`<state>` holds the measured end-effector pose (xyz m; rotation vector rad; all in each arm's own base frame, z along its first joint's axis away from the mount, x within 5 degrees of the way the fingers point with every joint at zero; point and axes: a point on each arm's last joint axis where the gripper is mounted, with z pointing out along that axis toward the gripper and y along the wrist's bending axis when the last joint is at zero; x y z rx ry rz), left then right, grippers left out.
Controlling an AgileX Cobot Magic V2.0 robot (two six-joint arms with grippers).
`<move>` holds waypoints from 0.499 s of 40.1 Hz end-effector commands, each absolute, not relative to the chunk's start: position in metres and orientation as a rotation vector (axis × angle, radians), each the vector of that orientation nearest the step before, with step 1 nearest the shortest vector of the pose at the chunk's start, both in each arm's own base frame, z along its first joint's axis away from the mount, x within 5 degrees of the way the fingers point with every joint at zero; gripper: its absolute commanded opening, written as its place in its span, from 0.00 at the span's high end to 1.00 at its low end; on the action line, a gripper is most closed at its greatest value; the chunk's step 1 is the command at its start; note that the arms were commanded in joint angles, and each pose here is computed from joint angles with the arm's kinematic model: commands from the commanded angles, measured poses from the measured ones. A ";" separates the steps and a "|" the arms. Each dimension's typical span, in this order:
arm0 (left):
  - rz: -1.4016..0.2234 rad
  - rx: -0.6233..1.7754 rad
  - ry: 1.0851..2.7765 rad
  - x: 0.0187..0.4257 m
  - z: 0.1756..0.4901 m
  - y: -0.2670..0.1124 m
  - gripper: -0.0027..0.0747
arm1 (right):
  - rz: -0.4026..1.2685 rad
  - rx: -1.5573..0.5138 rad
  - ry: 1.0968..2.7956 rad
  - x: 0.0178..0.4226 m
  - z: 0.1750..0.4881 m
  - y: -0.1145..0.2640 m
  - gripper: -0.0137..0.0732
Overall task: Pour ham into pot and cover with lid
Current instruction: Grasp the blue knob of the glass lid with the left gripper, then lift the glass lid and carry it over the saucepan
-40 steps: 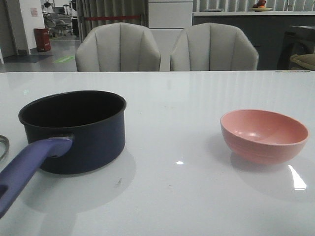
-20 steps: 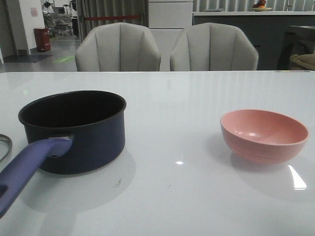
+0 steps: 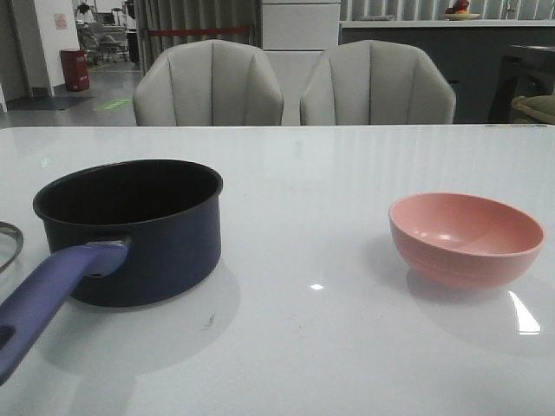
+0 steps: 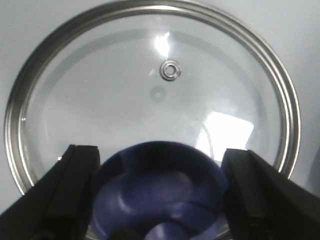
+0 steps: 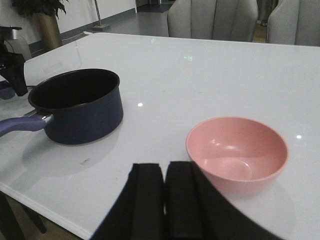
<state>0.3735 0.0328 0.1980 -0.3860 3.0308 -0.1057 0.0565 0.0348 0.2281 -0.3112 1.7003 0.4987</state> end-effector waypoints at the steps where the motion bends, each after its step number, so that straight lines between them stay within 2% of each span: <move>1: -0.121 -0.350 2.953 0.377 0.235 0.032 0.65 | 0.482 -0.274 1.614 0.059 0.243 0.032 0.67; 8: -0.122 -0.319 2.944 0.379 0.255 0.032 0.65 | 0.482 -0.274 1.614 0.059 0.243 0.032 0.67; 13: -0.112 -0.195 2.927 0.378 0.276 0.031 0.65 | 0.482 -0.274 1.614 0.059 0.243 0.032 0.67; 20: -0.115 -0.131 2.841 0.373 0.320 0.027 0.66 | 0.482 -0.274 1.614 0.059 0.243 0.032 0.67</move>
